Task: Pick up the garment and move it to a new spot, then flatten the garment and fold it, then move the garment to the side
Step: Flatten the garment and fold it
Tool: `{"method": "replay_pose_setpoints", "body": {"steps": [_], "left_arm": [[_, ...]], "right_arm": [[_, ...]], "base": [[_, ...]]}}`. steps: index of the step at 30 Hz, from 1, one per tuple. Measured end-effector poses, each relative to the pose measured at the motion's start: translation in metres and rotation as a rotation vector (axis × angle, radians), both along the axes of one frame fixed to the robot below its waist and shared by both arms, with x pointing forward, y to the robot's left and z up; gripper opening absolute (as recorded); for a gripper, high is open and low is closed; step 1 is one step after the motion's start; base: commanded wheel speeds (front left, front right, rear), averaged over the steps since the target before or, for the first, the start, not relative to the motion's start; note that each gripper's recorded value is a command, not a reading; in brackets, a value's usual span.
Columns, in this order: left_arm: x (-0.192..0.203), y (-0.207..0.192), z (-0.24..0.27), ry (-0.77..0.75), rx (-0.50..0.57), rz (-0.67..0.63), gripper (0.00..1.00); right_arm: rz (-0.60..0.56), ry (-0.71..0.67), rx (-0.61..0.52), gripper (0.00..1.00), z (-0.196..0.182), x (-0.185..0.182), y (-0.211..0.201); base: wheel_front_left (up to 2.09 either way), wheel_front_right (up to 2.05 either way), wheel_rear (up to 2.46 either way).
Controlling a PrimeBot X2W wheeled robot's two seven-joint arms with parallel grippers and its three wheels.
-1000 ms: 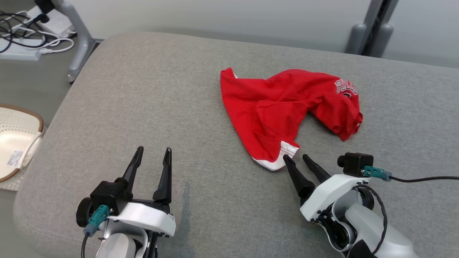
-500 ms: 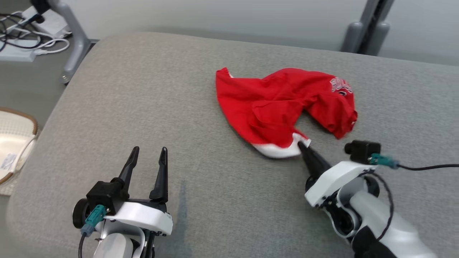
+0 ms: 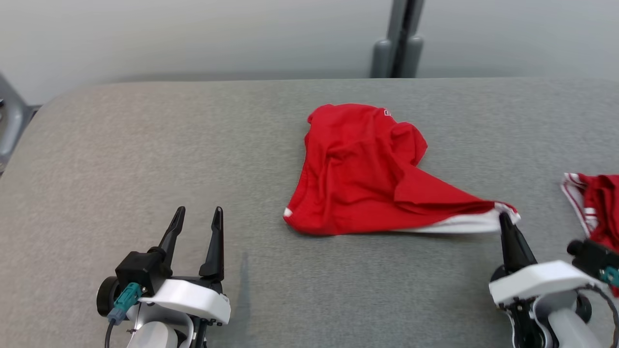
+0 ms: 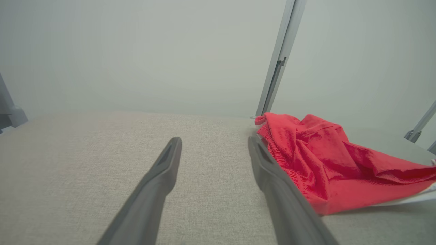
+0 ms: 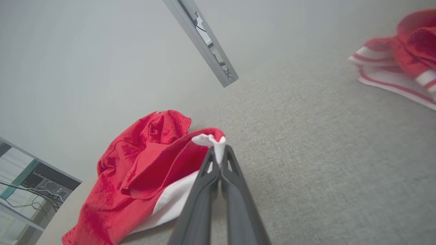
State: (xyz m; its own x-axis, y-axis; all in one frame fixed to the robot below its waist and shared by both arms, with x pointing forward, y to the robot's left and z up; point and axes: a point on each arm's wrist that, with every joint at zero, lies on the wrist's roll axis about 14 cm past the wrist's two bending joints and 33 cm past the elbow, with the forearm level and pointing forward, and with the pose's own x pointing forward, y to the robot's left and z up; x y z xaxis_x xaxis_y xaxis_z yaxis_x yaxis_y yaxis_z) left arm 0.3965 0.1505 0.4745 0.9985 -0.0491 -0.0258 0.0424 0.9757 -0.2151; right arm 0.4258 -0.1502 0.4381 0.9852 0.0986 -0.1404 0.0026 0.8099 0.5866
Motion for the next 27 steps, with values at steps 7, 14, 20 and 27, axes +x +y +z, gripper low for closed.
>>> {"method": "replay_pose_setpoints", "body": {"steps": [7, 14, 20, 27], "left_arm": [[0.008, -0.029, 0.003, -0.01, -0.01, -0.082, 1.0], [0.005, -0.033, 0.006, -0.016, -0.013, -0.094, 1.0], [0.0, -0.028, 0.01, -0.027, -0.012, -0.078, 1.0], [-0.002, -0.025, 0.013, -0.034, -0.019, -0.067, 1.0]], "right_arm": [[-0.13, 0.137, -0.022, 1.0, -0.04, -0.04, -0.039], [-0.103, 0.035, -0.077, 1.0, -0.009, -0.023, -0.036], [0.021, -0.186, -0.168, 1.0, 0.054, -0.004, -0.004], [0.128, -0.238, -0.238, 1.0, 0.062, -0.013, 0.023]], "base": [[0.0, 0.0, 0.0], [0.0, 0.0, 0.0], [0.0, 0.0, 0.0], [0.0, 0.0, 0.0]]}}
